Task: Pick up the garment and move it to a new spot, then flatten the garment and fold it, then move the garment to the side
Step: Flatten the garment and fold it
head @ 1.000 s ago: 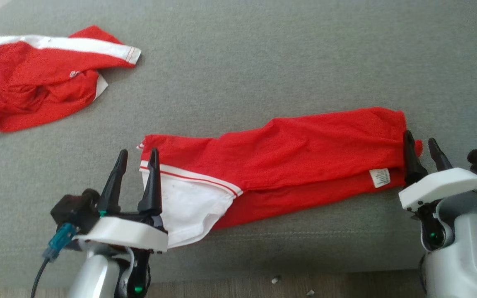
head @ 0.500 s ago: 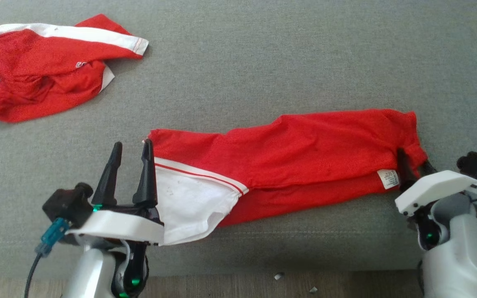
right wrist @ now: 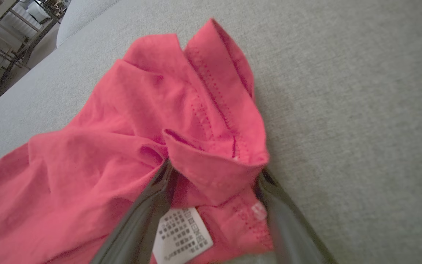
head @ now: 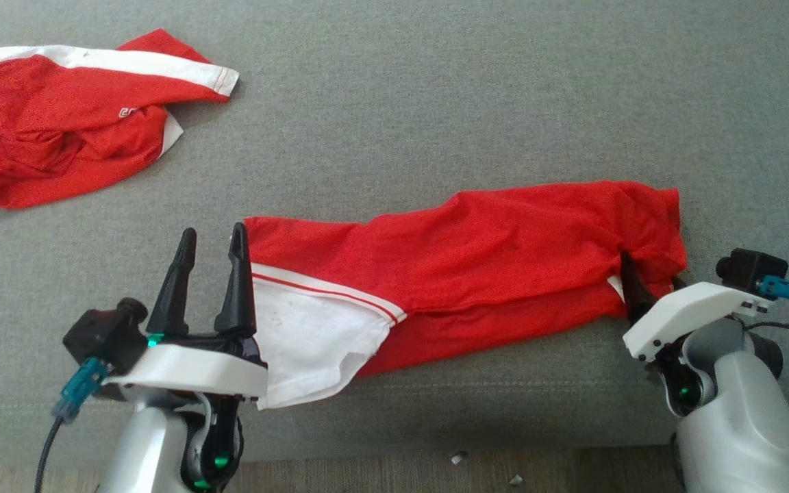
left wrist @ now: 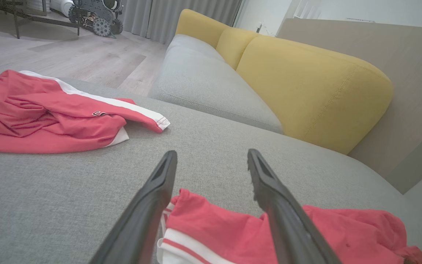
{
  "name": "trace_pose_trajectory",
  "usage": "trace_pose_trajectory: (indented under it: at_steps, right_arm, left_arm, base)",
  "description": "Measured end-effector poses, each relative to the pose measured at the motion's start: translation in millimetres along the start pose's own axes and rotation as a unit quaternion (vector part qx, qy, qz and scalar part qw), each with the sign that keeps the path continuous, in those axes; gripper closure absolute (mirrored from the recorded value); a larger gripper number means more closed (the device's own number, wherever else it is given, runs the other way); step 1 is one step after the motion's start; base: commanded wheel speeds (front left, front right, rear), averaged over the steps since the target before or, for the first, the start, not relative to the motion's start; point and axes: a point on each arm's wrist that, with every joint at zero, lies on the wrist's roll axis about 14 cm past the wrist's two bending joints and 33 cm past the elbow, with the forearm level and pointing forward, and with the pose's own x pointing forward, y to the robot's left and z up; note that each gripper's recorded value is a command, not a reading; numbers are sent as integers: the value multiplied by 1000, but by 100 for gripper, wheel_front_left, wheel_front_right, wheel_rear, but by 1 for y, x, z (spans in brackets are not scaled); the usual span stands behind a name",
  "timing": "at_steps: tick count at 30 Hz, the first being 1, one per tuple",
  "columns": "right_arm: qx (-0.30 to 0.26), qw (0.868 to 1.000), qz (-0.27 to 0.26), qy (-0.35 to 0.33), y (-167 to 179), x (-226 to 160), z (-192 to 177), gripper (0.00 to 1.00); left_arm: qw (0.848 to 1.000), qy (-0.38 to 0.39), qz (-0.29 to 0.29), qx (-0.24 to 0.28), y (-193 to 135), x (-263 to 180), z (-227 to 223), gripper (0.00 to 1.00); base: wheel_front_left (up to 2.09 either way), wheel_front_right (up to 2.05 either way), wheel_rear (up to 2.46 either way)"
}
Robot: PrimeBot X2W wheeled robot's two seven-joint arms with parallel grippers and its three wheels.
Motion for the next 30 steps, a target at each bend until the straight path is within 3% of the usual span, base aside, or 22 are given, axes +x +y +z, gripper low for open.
trace_pose_trajectory:
  at_steps: [4, 5, 7, 8, 20, 30]
  right_arm:
    - [3, 1000, 4, 9, 1, 2, -2, 0]
    - [5, 1000, 5, 12, 2, 3, -2, 18]
    - [11, 1000, 6, 16, 2, 4, -4, 96]
    - [12, 1000, 7, 17, 2, 4, -4, 100]
    - [3, 1000, 6, -18, -1, 8, 14, 100]
    - [7, 987, -125, -102, -96, -18, 69, 100]
  left_arm:
    - [1000, -1, 3, 0, 2, 0, 0, 0]
    - [1000, -1, 5, 0, 3, 1, 0, 0]
    - [1000, -1, 7, 0, 4, 1, 0, 0]
    - [1000, -1, 8, 0, 5, 1, 0, 0]
    - [1000, -4, 7, 2, 6, 8, 1, 0]
    - [1000, -8, 2, 1, 1, 9, 3, 0]
  base:
    - [0, 0, 0]
    - [0, 0, 0]
    - [0, 0, 0]
    - [0, 0, 0]
    - [0, 0, 0]
    - [0, 0, 0]
